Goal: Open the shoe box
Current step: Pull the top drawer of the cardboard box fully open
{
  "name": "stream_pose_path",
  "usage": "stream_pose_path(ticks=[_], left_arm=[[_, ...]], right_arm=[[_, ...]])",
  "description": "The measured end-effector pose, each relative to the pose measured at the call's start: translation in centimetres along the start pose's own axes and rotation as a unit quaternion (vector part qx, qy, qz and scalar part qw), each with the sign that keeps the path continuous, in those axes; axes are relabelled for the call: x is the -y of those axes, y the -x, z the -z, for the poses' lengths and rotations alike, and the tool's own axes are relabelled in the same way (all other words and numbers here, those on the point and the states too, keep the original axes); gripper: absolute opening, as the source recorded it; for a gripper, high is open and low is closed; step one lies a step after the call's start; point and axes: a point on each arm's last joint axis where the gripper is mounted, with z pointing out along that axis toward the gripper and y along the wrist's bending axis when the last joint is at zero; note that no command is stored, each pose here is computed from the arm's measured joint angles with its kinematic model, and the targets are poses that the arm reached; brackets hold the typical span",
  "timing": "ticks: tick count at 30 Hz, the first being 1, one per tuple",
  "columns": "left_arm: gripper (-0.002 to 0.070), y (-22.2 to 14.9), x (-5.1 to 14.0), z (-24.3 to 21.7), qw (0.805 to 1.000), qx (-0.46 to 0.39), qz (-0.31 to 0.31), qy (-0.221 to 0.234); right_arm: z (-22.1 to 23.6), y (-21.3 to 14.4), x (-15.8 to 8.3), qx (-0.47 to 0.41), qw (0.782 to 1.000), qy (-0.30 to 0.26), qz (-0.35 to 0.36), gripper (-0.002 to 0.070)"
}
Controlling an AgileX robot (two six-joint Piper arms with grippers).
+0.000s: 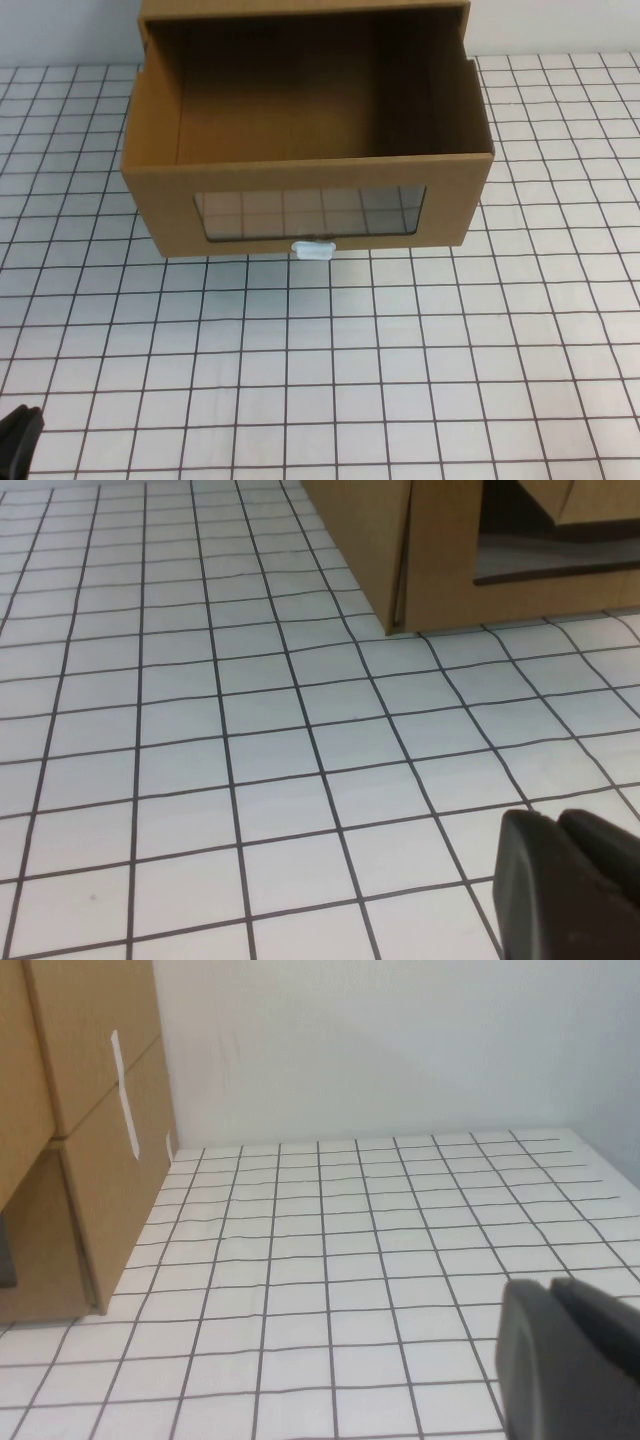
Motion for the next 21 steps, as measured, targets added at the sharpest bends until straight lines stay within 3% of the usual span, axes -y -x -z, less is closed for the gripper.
stream_pose_path(ticks=[6,14,21], left_arm=[[-0.0002,0.0,0.0,0.0,1.000,-0.001,0.000,0.000],[-0.0002,0.0,0.0,0.0,1.000,-0.002,0.000,-0.001],[-0.0002,-0.1,0.0,0.0,1.000,-0.003,0.000,-0.001]], right_arm=[[1.6,-1.5,0.3,0.012,1.000,-0.012,-0.001,-0.0013],[2.0,-3.7,0.7,-0.104,0.994,-0.030,-0.004,-0.0013],[2.0,-3.9,0.7,-0.115,0.993,-0.029,0.028,-0.0013]])
